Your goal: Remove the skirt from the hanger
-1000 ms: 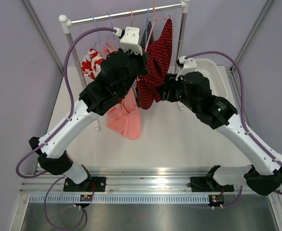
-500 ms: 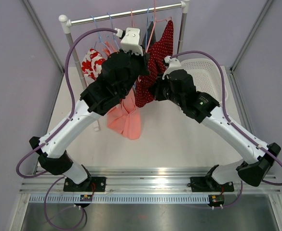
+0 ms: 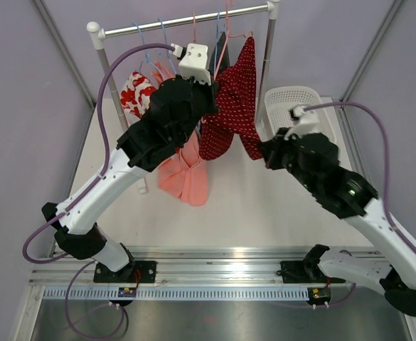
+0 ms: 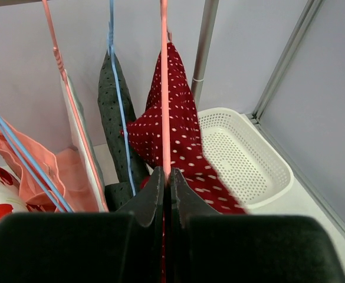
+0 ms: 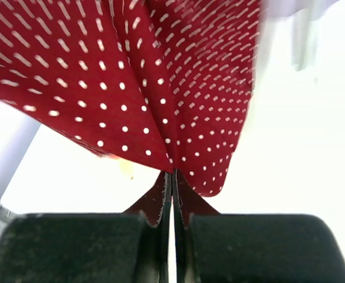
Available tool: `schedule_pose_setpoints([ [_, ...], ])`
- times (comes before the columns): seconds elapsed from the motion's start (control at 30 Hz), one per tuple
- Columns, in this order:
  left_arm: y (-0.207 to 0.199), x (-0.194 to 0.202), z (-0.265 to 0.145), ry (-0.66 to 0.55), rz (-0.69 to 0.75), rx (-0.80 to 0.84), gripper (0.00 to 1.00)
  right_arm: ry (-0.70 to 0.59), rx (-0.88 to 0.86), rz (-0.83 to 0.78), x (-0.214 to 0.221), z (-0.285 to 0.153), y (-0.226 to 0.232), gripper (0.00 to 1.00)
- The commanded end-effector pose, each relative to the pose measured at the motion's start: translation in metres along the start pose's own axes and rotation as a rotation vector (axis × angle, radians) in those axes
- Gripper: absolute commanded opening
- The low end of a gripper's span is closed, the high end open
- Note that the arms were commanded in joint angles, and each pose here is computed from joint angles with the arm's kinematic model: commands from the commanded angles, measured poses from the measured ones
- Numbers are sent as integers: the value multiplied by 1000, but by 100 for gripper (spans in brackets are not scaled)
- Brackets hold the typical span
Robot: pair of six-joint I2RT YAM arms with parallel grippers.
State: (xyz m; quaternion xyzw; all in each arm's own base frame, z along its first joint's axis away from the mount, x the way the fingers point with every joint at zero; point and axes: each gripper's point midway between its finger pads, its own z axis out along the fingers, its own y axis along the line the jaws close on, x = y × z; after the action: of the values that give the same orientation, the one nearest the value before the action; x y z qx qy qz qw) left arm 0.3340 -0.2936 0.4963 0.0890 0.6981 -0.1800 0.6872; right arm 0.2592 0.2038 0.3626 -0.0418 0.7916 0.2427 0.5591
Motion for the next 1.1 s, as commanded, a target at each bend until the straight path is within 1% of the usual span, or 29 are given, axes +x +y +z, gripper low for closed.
schedule_pose_setpoints([
  [0.0,25,-68,-29,-181,-74,-44,0,-135,168,5,-24,-73,-55,0],
  [0.03,27,-70,-32,-185,-78,-49,0,-169,211,17,-29,-88,-67,0],
  [0.07,27,-68,-31,-182,-77,-50,0,-206,223,32,-36,-113,-77,0],
  [0.1,28,-69,-32,-186,-85,-53,0,-230,243,40,-41,-125,-84,0],
  [0.13,28,-70,-33,-188,-89,-52,0,-266,297,46,-49,-142,-97,0],
  [0.23,28,-67,-34,-180,-96,-50,0,-339,378,45,-70,-175,-116,0],
  [0.4,34,-65,-41,-171,-99,-60,0,-374,454,20,-100,-183,-119,0],
  [0.43,37,-64,-43,-171,-97,-71,0,-428,482,42,-115,-192,-122,0],
  [0.47,41,-66,-48,-172,-94,-77,0,-443,497,5,-123,-195,-123,0],
  [0.53,42,-63,-51,-167,-87,-75,0,-518,499,17,-150,-202,-117,0],
  [0.57,43,-62,-52,-166,-85,-74,0,-521,511,-20,-157,-202,-116,0],
  [0.63,45,-60,-55,-154,-78,-77,0,-541,545,-38,-179,-194,-108,0],
  [0.67,46,-60,-57,-153,-83,-78,0,-534,566,-93,-186,-190,-106,0],
  [0.7,47,-62,-60,-157,-88,-71,0,-540,571,-111,-193,-186,-102,0],
  [0.73,44,-62,-62,-159,-95,-54,0,-560,573,-116,-207,-174,-92,0],
  [0.77,42,-56,-61,-150,-100,-43,0,-551,594,-184,-214,-168,-90,0],
  [0.83,39,-55,-64,-146,-106,-17,0,-566,624,-225,-234,-150,-78,0],
  [0.87,37,-52,-63,-140,-108,-10,0,-561,651,-281,-242,-146,-76,0],
  [0.93,32,-47,-61,-125,-99,8,0,-580,664,-307,-263,-131,-69,0],
  [0.97,31,-46,-61,-123,-87,15,0,-601,717,-271,-274,-133,-86,0],
  [1.0,31,-46,-61,-119,-79,10,0,-610,687,-267,-285,-126,-92,0],
  [1.03,34,-43,-61,-107,-64,-3,0,-631,707,-231,-295,-129,-99,0],
  [1.07,36,-43,-60,-104,-46,-14,0,-661,774,-224,-303,-137,-116,0],
])
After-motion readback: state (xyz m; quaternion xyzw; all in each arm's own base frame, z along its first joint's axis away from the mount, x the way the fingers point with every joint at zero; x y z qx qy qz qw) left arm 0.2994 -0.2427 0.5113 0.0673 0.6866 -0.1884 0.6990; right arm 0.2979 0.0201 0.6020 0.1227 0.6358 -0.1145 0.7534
